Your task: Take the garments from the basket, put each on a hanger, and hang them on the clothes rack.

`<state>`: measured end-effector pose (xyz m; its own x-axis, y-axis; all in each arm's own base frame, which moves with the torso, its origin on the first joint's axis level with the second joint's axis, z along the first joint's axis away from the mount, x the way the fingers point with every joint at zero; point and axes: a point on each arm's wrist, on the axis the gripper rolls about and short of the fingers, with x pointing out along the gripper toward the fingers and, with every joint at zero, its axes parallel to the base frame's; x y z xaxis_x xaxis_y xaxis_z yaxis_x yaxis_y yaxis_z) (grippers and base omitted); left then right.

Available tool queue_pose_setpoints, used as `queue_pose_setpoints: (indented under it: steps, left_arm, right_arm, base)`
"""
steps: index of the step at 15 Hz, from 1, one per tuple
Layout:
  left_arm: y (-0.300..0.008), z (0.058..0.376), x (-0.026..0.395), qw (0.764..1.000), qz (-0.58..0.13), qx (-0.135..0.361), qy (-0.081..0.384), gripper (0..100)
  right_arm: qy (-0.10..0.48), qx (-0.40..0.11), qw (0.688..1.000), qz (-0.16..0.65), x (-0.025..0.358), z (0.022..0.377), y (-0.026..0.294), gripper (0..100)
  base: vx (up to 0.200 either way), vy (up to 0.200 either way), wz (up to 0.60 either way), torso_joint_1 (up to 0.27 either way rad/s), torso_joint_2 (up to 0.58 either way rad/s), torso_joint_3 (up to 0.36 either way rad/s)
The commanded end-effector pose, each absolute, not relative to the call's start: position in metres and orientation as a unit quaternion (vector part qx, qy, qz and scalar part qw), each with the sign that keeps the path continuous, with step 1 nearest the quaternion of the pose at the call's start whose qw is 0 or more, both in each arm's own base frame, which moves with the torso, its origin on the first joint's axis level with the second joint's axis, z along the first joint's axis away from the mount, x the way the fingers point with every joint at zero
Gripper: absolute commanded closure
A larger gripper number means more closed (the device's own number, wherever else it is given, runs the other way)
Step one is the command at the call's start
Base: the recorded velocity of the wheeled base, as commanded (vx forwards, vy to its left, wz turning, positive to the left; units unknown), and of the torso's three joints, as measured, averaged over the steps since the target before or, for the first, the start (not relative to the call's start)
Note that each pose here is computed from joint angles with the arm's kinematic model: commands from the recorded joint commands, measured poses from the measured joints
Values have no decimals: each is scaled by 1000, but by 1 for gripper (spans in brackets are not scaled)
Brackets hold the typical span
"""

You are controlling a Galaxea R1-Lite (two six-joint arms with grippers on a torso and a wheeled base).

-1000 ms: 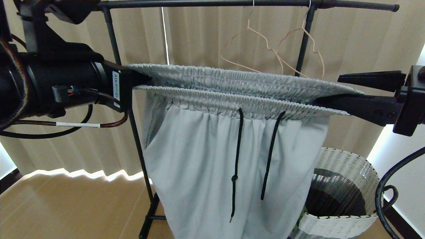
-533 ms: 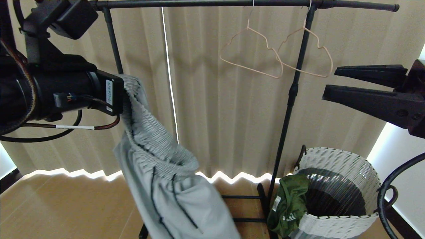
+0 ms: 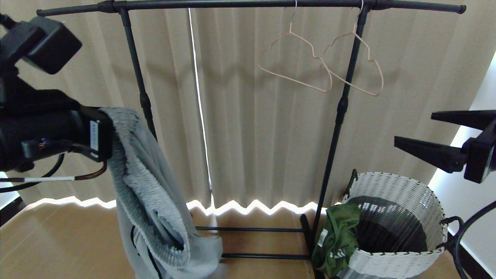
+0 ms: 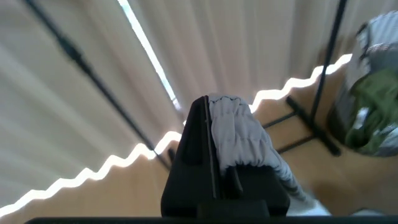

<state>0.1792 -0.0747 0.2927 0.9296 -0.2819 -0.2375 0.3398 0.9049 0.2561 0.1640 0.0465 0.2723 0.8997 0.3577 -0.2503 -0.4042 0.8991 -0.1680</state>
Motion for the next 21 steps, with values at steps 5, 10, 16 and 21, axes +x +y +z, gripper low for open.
queue_pose_setpoints:
  steps: [5,10,16,21]
  left_arm:
    - [-40,259,120,973,-141,153,104,100]
    - [-29,240,111,976,-111,149,116,100]
    - [-29,233,107,976,-113,151,110,100]
    - [-28,235,106,977,-112,150,101,100]
  right_arm:
    - [143,-142,978,52,143,248,11,0]
    - [123,-164,978,37,123,249,6,0]
    - [112,-168,979,1,118,242,3,0]
    - [108,-168,980,1,116,243,2,0]
  base:
    - [0,0,0,0,0,0]
    - [0,0,0,0,0,0]
    - [0,0,0,0,0,0]
    - [0,0,0,0,0,0]
